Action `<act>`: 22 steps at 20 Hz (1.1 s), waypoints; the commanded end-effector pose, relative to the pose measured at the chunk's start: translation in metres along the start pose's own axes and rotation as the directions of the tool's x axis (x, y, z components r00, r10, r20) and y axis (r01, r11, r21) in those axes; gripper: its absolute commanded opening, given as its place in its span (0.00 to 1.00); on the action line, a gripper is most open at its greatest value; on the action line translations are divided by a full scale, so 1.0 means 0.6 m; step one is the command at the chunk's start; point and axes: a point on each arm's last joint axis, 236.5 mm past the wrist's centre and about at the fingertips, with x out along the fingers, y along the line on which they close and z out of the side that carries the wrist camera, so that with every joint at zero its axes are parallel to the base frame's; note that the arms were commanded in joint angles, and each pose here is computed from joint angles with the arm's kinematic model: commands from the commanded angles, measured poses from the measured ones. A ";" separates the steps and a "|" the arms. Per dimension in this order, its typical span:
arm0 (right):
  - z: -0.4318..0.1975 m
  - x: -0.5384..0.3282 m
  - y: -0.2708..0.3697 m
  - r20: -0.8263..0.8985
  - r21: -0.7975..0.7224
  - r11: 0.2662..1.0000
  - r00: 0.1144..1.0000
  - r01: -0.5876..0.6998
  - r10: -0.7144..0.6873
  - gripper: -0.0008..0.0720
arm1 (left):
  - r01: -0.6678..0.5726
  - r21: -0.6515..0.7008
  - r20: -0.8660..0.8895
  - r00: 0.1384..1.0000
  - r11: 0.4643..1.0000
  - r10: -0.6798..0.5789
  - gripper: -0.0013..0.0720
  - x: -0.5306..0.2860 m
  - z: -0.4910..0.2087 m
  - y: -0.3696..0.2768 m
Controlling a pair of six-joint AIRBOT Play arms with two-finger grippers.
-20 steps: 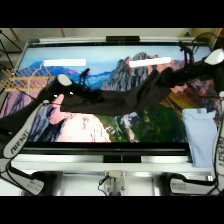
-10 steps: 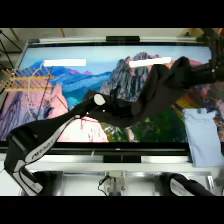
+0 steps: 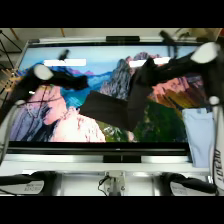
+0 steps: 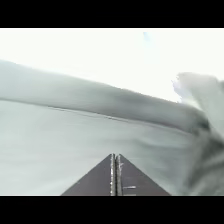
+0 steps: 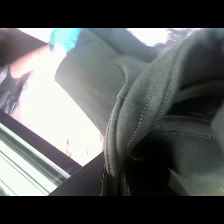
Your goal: Fold the shirts.
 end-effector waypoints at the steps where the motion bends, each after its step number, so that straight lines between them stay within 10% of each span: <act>1: 0.002 0.172 0.053 -0.028 -0.050 0.998 0.999 -0.044 0.043 0.09 | -0.172 -0.091 0.156 0.970 0.981 0.184 0.06 -0.210 0.057 0.132; 7: -0.104 0.444 0.098 -0.142 0.014 0.998 0.988 -0.061 0.063 0.11 | -0.231 -0.102 0.315 0.915 0.968 0.252 0.06 -0.386 0.057 0.137; 8: -0.111 0.460 0.099 -0.147 0.034 0.997 0.986 -0.069 0.073 0.27 | -0.229 -0.094 0.307 0.919 0.969 0.247 0.06 -0.388 0.050 0.130; 9: -0.115 0.467 0.102 -0.149 0.057 0.995 0.985 -0.082 0.089 0.66 | -0.225 -0.084 0.295 0.925 0.971 0.240 0.06 -0.386 0.045 0.123; 10: -0.109 0.464 0.098 -0.142 0.069 0.994 0.986 -0.083 0.092 0.78 | -0.220 -0.075 0.287 0.929 0.973 0.233 0.06 -0.381 0.042 0.117; 17: -0.001 0.277 0.009 -0.034 0.098 0.995 0.999 -0.032 0.036 0.78 | -0.200 -0.031 0.203 0.958 0.979 0.202 0.06 -0.323 0.007 0.106; 22: -0.198 0.072 -0.259 -0.531 0.089 0.889 0.777 0.449 -0.339 0.78 | -0.204 -0.017 0.197 0.959 0.979 0.204 0.06 -0.320 0.004 0.109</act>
